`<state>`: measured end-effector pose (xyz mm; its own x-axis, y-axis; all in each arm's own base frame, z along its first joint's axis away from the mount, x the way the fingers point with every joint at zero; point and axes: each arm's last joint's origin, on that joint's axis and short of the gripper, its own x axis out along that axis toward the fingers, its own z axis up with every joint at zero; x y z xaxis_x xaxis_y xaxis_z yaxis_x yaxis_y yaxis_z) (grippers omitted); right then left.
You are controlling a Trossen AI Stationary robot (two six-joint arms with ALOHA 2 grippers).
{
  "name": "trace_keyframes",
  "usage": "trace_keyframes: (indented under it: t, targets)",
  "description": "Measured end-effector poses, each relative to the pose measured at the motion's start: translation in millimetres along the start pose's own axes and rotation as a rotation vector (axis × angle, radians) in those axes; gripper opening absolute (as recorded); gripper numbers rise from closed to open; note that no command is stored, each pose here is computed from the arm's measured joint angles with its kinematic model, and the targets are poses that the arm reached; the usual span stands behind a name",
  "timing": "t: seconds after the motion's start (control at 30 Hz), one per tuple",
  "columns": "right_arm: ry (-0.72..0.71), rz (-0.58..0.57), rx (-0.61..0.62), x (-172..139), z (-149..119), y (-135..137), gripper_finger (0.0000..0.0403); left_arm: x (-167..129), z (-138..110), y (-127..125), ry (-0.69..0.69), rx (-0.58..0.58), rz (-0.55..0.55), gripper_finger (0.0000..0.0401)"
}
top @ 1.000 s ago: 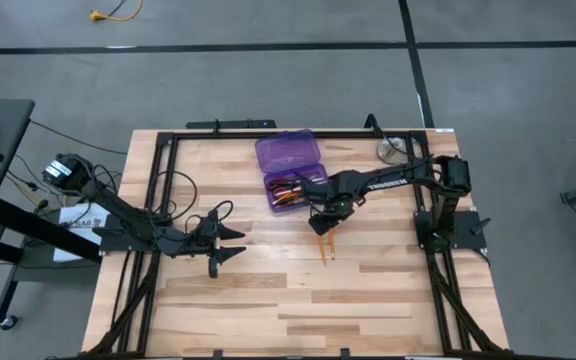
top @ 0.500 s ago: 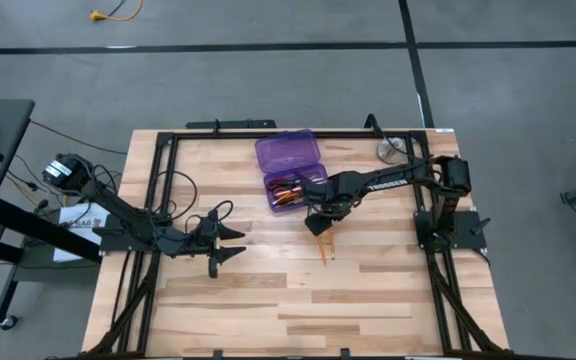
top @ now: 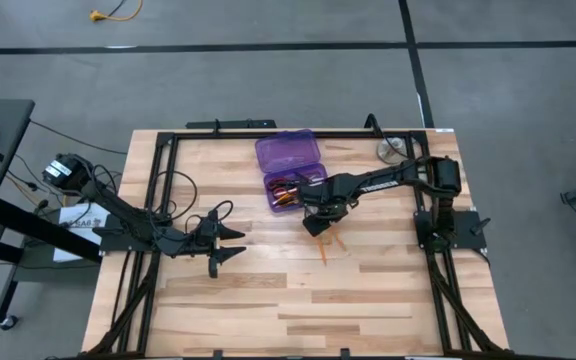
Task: Pick & place school supplies into a supply box
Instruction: Put the yellow pencil into the purple supply box
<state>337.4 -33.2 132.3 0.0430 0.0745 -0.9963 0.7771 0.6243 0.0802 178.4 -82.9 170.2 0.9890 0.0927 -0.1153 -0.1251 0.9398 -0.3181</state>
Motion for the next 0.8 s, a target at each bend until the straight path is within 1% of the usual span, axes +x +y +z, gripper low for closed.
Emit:
trace_keyframes:
  t: [0.1, 0.2, 0.33, 0.43, 0.63, 0.8]
  targets:
    - [0.029, -0.027, 0.002, 10.1, 1.0, 0.0, 0.0154, 0.0, -0.3, 0.1, 0.002, 0.002, 0.001, 0.0188]
    - [0.034, -0.037, 0.002, 12.7, 1.3, -0.1, 0.0156, -0.1, -1.0, 0.4, 0.008, 0.006, 0.003, 0.0188]
    - [0.017, -0.057, -0.006, 12.3, 1.4, -1.1, 0.0145, 0.0, -1.7, 0.8, 0.014, 0.011, 0.007, 0.0188]
    - [0.018, -0.069, -0.018, 11.8, 0.8, -2.4, 0.0122, -0.1, -1.9, 0.9, 0.017, 0.012, 0.008, 0.0188]
    - [0.012, -0.089, -0.037, 11.6, 0.8, -3.7, 0.0062, -0.1, -2.1, 0.9, 0.018, 0.013, 0.008, 0.0188]
    - [0.004, -0.111, -0.077, 10.0, 1.2, -4.1, 0.0013, -0.1, -2.1, 1.0, 0.018, 0.013, 0.008, 0.0188]
